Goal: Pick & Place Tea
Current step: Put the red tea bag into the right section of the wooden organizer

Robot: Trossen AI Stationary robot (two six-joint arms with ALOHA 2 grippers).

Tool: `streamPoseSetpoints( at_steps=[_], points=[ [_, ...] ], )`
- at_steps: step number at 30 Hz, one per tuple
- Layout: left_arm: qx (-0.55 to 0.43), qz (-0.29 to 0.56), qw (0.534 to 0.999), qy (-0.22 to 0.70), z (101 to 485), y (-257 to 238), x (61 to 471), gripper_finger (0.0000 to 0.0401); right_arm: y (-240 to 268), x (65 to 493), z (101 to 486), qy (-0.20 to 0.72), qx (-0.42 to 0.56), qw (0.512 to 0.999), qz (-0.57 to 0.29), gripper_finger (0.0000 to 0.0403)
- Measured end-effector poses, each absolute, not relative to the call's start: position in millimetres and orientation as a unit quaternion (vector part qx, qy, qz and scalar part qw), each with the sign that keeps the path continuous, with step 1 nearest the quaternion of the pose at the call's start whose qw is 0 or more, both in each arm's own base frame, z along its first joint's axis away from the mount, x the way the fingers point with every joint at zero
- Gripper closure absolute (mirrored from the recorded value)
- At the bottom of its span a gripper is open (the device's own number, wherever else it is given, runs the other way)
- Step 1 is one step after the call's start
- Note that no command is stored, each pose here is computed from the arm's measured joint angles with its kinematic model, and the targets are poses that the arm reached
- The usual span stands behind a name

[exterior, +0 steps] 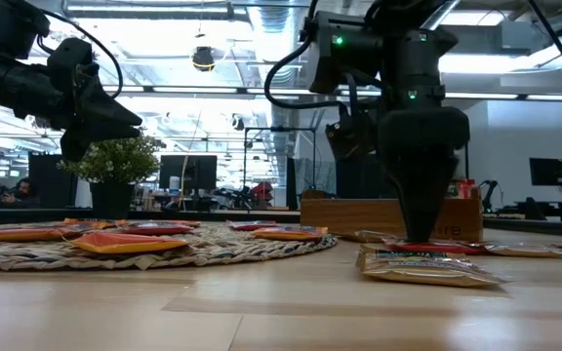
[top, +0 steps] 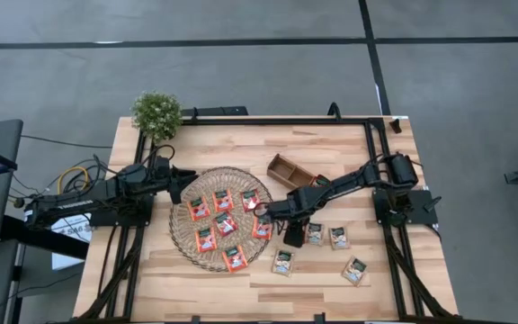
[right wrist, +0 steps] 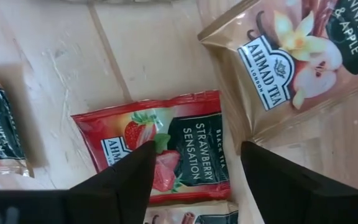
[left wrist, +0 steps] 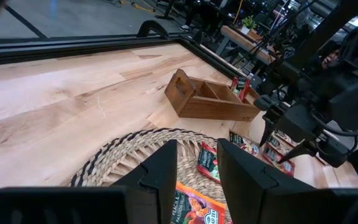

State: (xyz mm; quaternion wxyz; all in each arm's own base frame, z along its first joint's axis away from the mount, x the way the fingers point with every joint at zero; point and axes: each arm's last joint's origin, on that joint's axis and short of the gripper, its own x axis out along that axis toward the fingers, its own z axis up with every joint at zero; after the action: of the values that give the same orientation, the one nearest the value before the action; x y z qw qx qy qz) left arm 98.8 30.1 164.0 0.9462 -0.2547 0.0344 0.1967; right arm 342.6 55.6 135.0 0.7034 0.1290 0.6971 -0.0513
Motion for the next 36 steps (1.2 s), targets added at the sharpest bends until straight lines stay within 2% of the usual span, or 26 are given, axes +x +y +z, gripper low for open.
streamPoseSetpoints(
  at_steps=[4, 13, 24, 31, 36],
  points=[
    [-0.255, 0.197, 0.946, 0.034, 164, 30, 99, 0.0296, 55, 342, 134, 0.698, 0.129, 0.702, -0.052, 0.0214],
    [-0.255, 0.197, 0.946, 0.034, 164, 30, 99, 0.0296, 55, 343, 134, 0.697, 0.127, 0.703, -0.052, 0.0319],
    [-0.255, 0.196, 0.946, 0.031, 165, 30, 99, 0.0296, 56, 343, 136, 0.696, 0.152, 0.701, -0.027, 0.0394],
    [-0.253, 0.193, 0.948, 0.021, 167, 30, 99, 0.0296, 62, 338, 168, 0.705, 0.155, 0.691, -0.020, 0.0398],
    [-0.253, 0.193, 0.948, 0.021, 167, 30, 99, 0.0296, 65, 336, 203, 0.682, 0.137, 0.716, -0.048, 0.0400]
  ],
)
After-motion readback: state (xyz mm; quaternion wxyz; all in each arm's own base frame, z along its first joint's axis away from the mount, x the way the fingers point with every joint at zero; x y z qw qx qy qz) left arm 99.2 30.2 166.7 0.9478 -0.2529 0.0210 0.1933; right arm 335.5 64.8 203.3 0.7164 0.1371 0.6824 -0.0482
